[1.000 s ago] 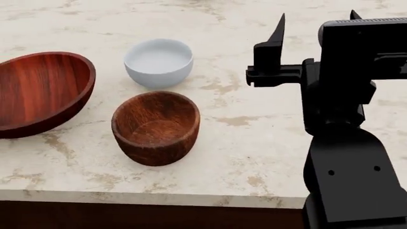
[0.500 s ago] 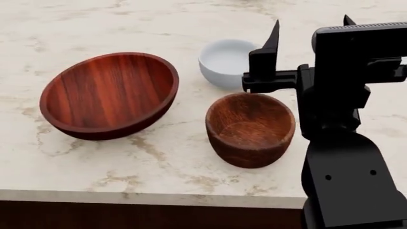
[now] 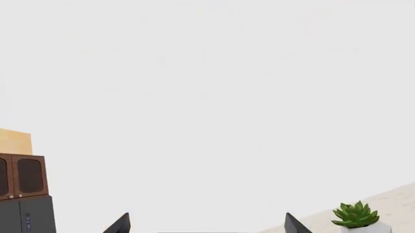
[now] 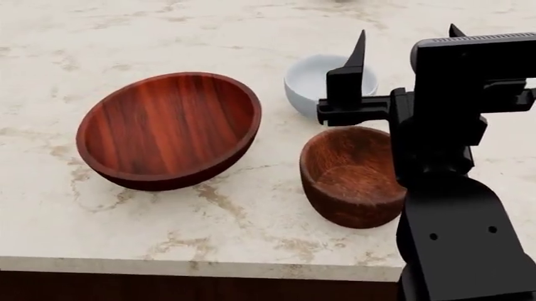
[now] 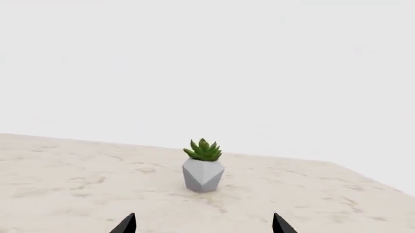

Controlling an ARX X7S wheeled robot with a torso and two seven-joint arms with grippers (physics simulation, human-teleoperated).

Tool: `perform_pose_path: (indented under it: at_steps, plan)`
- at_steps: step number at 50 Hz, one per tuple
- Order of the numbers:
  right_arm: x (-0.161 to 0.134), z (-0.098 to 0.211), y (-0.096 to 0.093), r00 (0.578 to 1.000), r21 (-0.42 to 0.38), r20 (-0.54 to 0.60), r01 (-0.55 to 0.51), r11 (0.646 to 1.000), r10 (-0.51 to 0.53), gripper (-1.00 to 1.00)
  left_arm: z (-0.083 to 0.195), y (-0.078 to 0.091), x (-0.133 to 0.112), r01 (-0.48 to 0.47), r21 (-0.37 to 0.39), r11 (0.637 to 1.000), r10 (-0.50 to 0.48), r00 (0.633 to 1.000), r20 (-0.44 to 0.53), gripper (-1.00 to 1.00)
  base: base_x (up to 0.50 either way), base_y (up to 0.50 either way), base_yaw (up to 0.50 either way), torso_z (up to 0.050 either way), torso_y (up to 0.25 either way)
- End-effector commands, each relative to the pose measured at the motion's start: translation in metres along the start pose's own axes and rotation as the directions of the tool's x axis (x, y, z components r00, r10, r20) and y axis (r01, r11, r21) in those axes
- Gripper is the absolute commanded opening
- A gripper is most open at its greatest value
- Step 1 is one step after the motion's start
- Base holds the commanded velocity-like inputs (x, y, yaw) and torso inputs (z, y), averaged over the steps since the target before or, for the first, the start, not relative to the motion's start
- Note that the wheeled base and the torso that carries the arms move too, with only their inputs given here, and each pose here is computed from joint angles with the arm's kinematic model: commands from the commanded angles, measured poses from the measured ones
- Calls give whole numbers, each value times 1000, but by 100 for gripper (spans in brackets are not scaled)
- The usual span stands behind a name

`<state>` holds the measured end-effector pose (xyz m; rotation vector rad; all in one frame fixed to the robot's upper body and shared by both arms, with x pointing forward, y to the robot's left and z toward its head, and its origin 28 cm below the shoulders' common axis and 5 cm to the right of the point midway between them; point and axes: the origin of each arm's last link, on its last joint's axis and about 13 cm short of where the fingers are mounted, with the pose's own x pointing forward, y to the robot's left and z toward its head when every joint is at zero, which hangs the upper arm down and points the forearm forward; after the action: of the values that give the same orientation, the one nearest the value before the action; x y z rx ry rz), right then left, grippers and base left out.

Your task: Stack the bowls from largest to smallest.

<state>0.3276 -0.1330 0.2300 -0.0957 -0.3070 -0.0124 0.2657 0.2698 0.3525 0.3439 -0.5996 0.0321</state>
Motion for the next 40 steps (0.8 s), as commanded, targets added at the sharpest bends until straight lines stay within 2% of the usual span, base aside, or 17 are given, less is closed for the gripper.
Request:
perform_pose_path:
  at_steps: [1,36,40]
  plan:
    - [0,1,-1,1000,18,5,2,1000,-2,100,-1,1,1,-7,-29,1000,7,1000,10,100,281,0,0,0,0]
    - [0,2,1,1000,11,5,-17,1000,17,100,6,5,0,-12,-20,1000,12,1000,25,100,320,0,0,0,0]
    - [-1,1,2,1000,5,-3,-16,1000,16,100,5,5,0,-11,-21,1000,12,1000,25,100,0,0,0,0,4]
